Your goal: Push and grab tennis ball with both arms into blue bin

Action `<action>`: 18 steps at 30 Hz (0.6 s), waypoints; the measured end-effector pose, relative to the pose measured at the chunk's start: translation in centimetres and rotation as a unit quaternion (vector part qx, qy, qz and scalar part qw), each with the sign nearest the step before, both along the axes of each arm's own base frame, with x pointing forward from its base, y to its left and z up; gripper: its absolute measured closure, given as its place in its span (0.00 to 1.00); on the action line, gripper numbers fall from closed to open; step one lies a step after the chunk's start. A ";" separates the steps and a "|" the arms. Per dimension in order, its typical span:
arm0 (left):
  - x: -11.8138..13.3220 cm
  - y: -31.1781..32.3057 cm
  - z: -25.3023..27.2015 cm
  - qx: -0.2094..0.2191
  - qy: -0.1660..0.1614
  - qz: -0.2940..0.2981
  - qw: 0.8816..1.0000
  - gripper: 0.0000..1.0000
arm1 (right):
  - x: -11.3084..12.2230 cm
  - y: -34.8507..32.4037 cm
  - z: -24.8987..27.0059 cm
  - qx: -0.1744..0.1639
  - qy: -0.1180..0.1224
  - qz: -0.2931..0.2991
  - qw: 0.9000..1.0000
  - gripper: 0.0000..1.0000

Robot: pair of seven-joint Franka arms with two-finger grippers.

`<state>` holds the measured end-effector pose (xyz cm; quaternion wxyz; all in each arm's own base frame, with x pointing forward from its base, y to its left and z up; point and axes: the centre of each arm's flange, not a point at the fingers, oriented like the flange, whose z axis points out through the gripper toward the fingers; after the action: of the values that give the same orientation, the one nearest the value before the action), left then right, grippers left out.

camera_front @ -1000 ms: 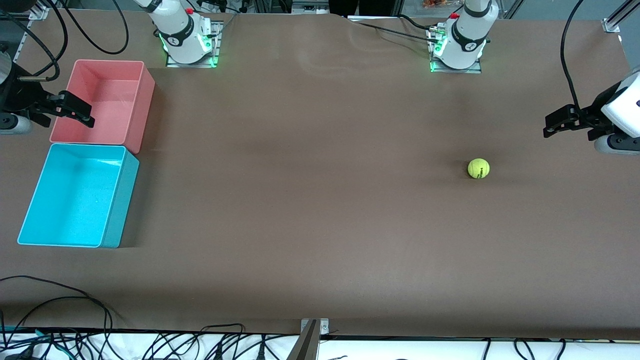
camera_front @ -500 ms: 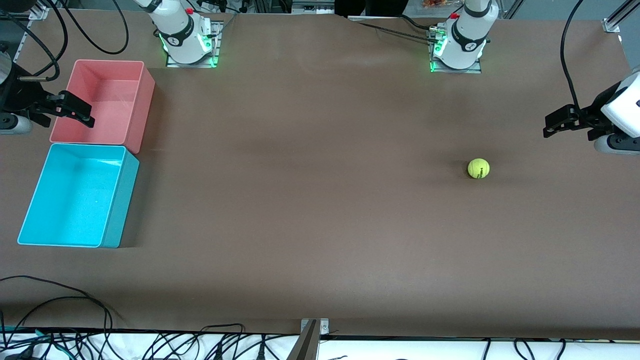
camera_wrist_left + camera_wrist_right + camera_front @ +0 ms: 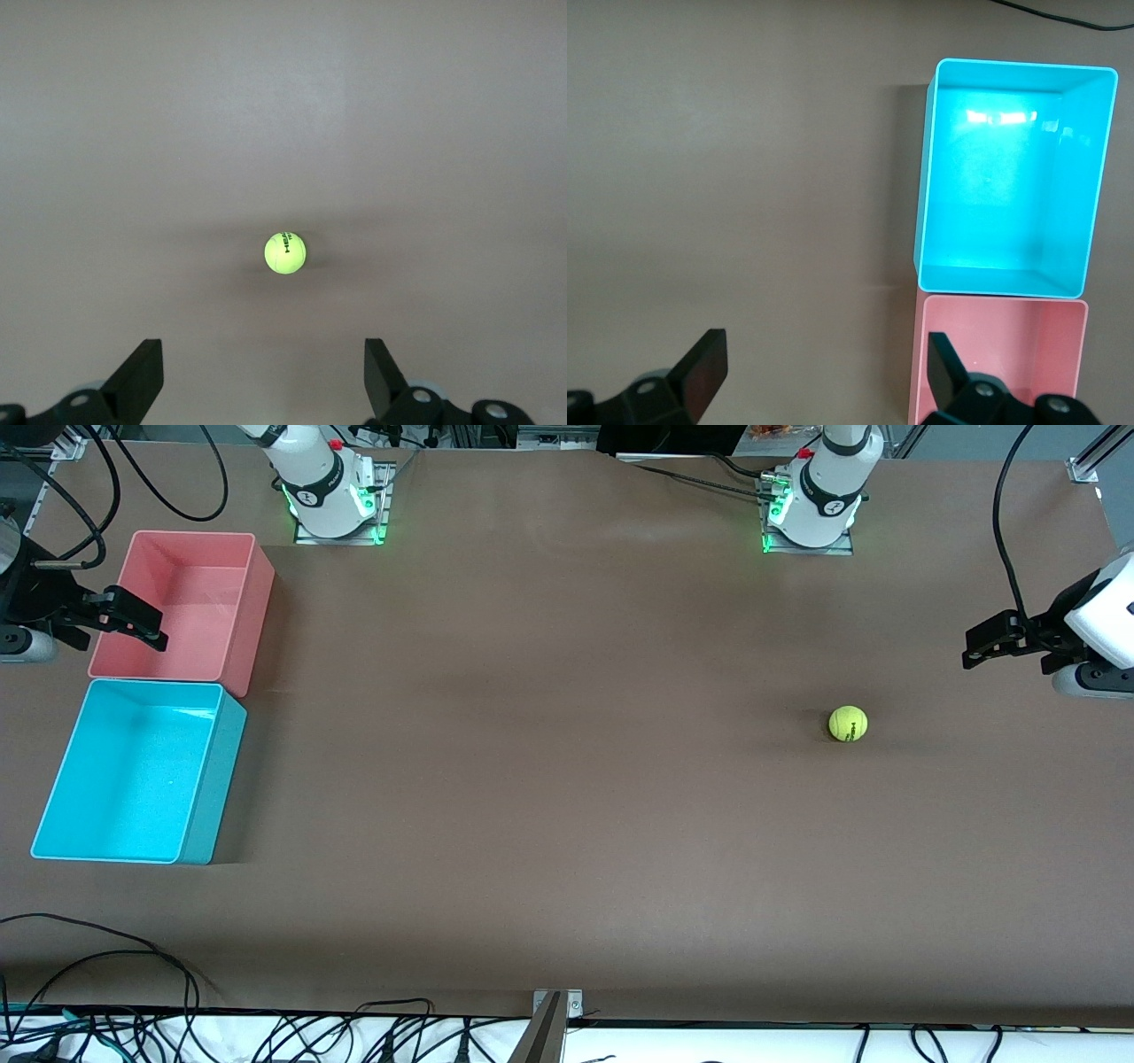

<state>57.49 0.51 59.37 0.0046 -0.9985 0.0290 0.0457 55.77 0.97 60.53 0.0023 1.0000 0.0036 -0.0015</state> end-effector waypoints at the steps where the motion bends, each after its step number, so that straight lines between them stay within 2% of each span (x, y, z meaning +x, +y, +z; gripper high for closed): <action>1: 0.0 0.0 0.0 0.000 0.000 0.000 1.000 0.00 | 0.0 0.0 0.0 0.000 0.000 0.000 1.000 0.00; 18: 0.0 -0.2 0.0 0.000 0.000 -0.002 1.000 0.00 | 0.0 0.0 0.0 0.000 0.000 0.000 1.000 0.00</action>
<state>57.49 0.29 59.36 0.0046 -0.9985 0.0309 0.0458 55.77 0.97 60.53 0.0023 1.0000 0.0037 -0.0017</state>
